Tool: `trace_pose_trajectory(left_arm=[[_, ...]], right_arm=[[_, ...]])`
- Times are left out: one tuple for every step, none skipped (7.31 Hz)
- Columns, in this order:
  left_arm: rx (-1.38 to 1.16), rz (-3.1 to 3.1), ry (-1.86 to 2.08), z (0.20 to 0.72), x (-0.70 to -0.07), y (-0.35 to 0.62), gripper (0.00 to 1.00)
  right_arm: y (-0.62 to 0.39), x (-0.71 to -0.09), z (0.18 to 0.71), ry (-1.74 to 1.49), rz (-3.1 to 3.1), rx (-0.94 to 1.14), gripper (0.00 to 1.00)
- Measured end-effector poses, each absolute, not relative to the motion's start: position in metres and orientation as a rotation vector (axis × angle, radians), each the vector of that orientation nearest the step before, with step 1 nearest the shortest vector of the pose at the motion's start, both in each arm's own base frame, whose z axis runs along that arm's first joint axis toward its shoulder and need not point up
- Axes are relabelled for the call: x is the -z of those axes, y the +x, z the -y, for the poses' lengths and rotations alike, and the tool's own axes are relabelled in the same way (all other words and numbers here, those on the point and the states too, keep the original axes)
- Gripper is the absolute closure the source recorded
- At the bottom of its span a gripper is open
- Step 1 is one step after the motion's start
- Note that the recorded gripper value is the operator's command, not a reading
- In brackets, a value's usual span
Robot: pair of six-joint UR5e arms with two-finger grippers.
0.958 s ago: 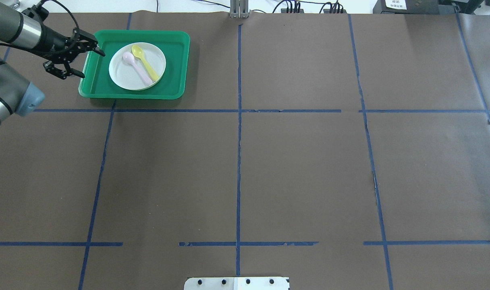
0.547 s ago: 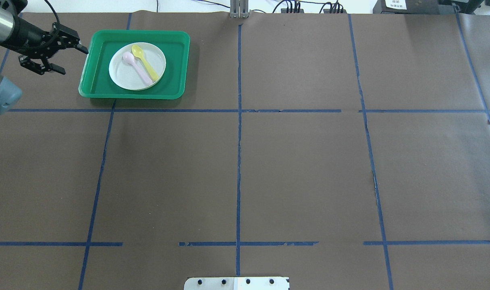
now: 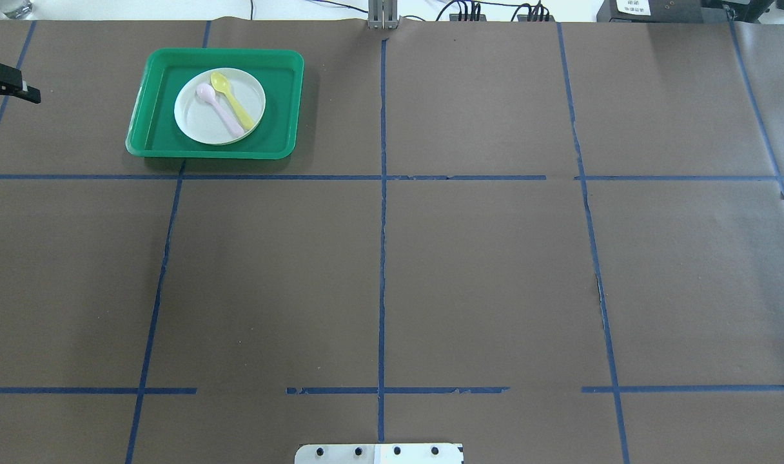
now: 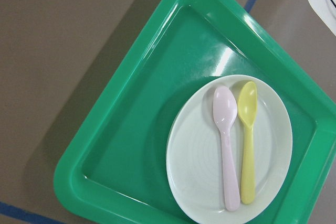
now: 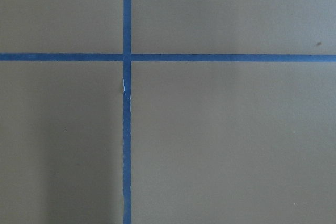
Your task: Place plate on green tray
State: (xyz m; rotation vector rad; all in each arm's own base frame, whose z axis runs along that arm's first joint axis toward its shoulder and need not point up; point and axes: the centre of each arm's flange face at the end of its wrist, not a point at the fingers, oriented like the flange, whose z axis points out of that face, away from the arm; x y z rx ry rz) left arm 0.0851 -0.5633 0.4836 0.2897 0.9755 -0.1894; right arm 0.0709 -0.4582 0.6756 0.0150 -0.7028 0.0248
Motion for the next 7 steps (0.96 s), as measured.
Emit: trace_pose_trajectory(left_arm=[[0.097, -0.883, 0.326, 0.559, -0.494, 0.057, 0.0], [0.009, -0.813, 0.321, 0.552, -0.513, 0.038, 0.0], [-0.061, -0.767, 0.293, 0.543, -0.535, 0.023, 0.0], [-0.089, -0.739, 0.25, 0.534, -0.554, 0.004, 0.0], [-0.088, -0.72, 0.194, 0.527, -0.57, -0.018, 0.0], [-0.079, -0.71, 0.151, 0.519, -0.583, -0.04, 0.0], [-0.062, -0.724, 0.12, 0.507, -0.597, -0.057, 0.0]], right_arm=[[0.071, -0.676, 0.458, 0.015, 0.703, -0.025, 0.0], [0.071, -0.675, 0.458, 0.016, 0.703, -0.025, 0.0], [0.071, -0.676, 0.458, 0.015, 0.703, -0.025, 0.0], [0.071, -0.676, 0.458, 0.015, 0.703, -0.025, 0.0], [0.071, -0.676, 0.458, 0.015, 0.703, -0.025, 0.0], [0.071, -0.676, 0.458, 0.015, 0.703, -0.025, 0.0], [0.071, -0.676, 0.458, 0.016, 0.703, -0.025, 0.0]])
